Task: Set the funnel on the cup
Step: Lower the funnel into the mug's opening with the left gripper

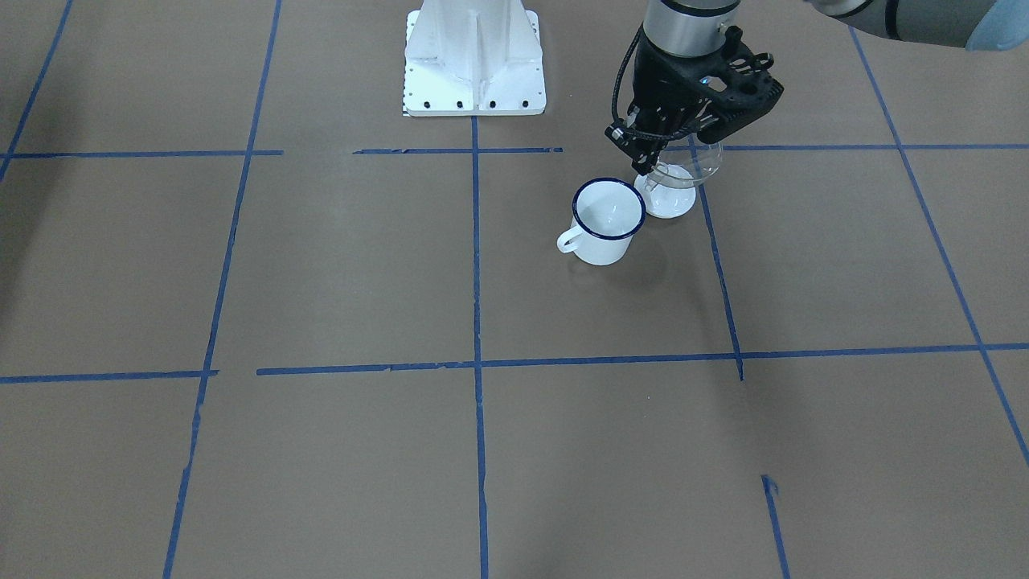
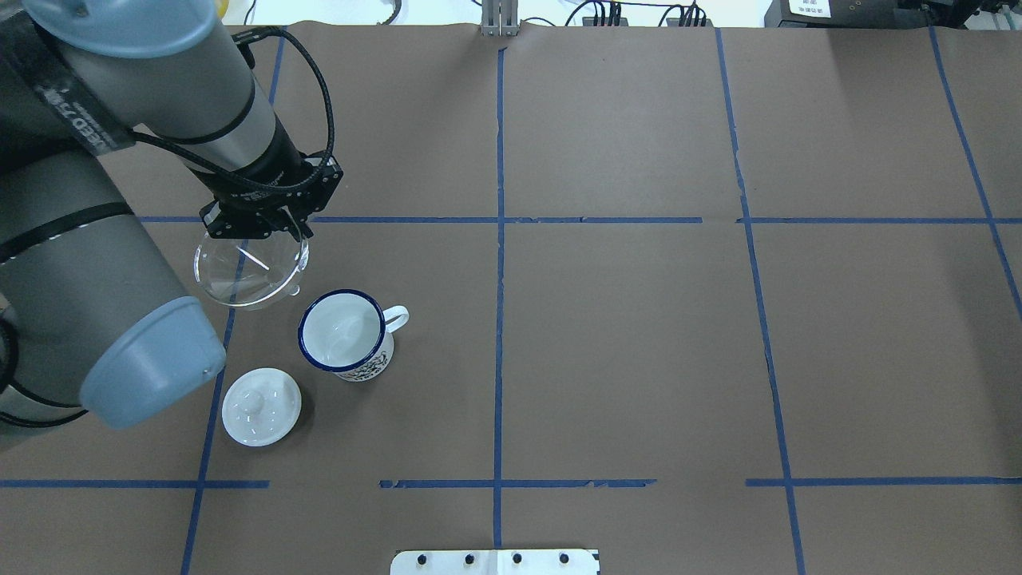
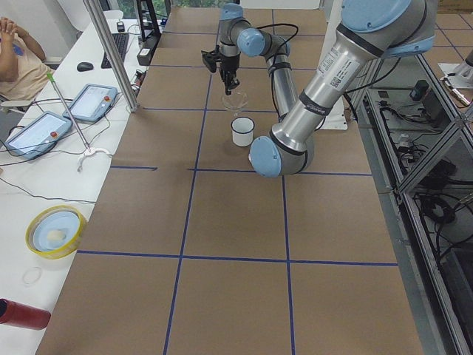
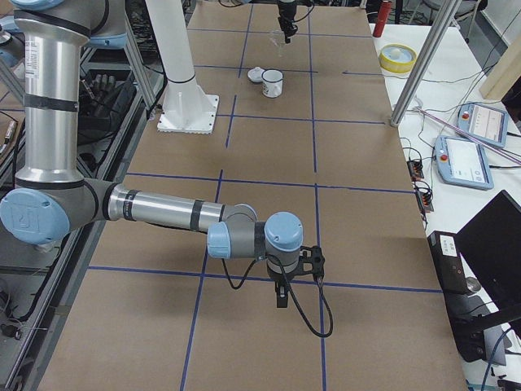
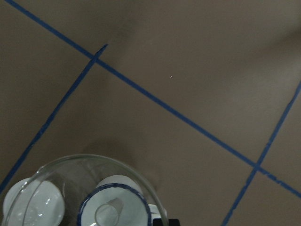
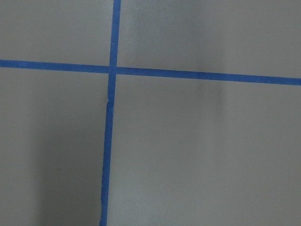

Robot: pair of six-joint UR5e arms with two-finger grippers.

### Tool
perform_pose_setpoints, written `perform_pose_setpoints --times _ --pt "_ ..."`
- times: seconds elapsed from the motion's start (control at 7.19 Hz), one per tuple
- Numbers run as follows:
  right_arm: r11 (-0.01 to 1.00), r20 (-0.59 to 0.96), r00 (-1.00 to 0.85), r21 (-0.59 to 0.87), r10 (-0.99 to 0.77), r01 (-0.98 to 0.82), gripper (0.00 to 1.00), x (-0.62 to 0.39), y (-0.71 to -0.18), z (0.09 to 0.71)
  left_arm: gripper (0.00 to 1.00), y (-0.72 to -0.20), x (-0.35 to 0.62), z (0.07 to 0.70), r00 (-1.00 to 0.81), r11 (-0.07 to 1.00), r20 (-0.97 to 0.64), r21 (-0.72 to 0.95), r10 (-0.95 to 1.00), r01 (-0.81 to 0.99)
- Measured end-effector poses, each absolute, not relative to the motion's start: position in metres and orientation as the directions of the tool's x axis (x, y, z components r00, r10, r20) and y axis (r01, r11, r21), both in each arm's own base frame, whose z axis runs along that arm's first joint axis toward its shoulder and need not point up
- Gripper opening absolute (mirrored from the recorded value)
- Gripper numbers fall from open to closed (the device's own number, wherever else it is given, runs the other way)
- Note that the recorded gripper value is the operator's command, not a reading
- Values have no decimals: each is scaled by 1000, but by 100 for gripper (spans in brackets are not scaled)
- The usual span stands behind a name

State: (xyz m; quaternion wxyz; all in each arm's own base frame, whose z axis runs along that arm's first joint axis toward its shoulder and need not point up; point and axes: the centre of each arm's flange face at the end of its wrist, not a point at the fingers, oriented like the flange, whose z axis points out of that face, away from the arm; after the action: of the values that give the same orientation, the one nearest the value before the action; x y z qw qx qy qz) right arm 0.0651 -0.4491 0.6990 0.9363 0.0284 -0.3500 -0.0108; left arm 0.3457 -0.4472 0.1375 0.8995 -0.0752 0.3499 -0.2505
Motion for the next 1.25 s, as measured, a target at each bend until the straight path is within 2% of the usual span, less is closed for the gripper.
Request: perform_pose_setpoints --times 0.56,1.25 --pt "998 655 755 61 -40 0 100 65 -449 699 0 -453 429 154 700 897 -562 -303 -441 321" --pt "998 655 755 60 -40 1 100 65 -449 699 0 -425 488 198 717 918 -577 -308 -390 251"
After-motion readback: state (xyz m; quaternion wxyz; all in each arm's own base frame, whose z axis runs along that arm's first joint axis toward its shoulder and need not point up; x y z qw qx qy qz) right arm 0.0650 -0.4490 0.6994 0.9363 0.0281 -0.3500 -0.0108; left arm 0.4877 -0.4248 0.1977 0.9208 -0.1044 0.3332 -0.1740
